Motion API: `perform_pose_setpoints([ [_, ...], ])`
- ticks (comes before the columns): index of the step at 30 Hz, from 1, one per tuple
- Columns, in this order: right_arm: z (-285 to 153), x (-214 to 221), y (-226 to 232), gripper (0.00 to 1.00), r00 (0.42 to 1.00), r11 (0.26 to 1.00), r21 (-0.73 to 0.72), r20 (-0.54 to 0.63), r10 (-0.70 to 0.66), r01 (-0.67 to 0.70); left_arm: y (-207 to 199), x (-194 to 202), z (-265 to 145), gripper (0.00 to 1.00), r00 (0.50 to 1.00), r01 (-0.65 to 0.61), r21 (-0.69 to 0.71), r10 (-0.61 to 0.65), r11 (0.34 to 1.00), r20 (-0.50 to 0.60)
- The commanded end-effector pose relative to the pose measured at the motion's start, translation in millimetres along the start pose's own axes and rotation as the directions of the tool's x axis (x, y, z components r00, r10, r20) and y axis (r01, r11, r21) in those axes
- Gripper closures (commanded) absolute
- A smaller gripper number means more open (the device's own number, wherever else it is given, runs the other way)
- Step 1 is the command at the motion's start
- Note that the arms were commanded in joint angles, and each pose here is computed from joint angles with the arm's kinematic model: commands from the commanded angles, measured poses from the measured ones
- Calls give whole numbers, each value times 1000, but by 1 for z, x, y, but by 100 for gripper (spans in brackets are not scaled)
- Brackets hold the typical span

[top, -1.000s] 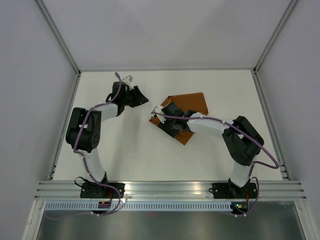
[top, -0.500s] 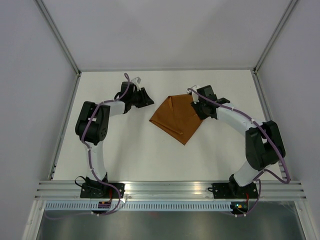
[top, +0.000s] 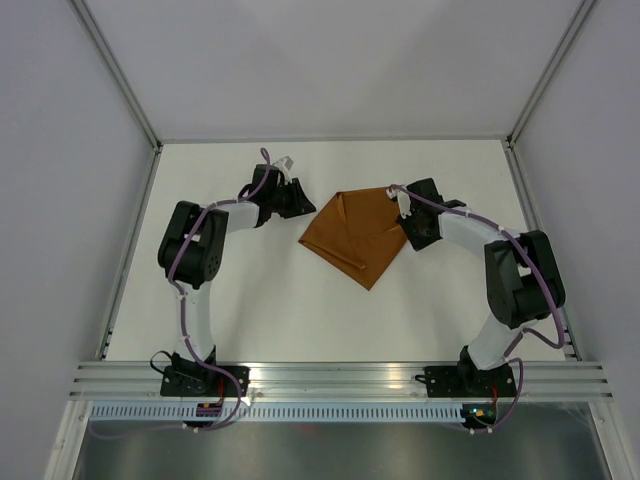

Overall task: Fold the napkin, place the utensils inside, and roll it up
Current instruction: Fold the napkin

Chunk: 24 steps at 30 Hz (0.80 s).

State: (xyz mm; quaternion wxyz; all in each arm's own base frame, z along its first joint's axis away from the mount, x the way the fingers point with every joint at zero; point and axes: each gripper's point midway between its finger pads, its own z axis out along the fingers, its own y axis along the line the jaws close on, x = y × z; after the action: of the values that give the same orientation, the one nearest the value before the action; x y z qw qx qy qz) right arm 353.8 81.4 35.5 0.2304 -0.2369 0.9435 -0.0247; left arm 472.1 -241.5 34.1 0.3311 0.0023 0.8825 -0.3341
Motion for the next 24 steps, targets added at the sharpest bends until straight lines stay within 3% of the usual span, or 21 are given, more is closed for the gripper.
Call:
perform_pose_setpoints([
  [1, 10, -4, -3, 79, 1000, 1000, -4, -16, -1, 1, 3, 0, 5, 66, 1000, -17, -35, 16, 999, -6],
  [13, 49, -34, -10, 79, 999, 1000, 4, -35, -11, 11, 16, 27, -6, 67, 999, 50, -157, -51, 986, -3],
  [24, 81, -73, -15, 79, 999, 1000, -9, -33, -20, 20, 21, 41, -38, 67, 989, 142, -217, -128, 966, 78],
])
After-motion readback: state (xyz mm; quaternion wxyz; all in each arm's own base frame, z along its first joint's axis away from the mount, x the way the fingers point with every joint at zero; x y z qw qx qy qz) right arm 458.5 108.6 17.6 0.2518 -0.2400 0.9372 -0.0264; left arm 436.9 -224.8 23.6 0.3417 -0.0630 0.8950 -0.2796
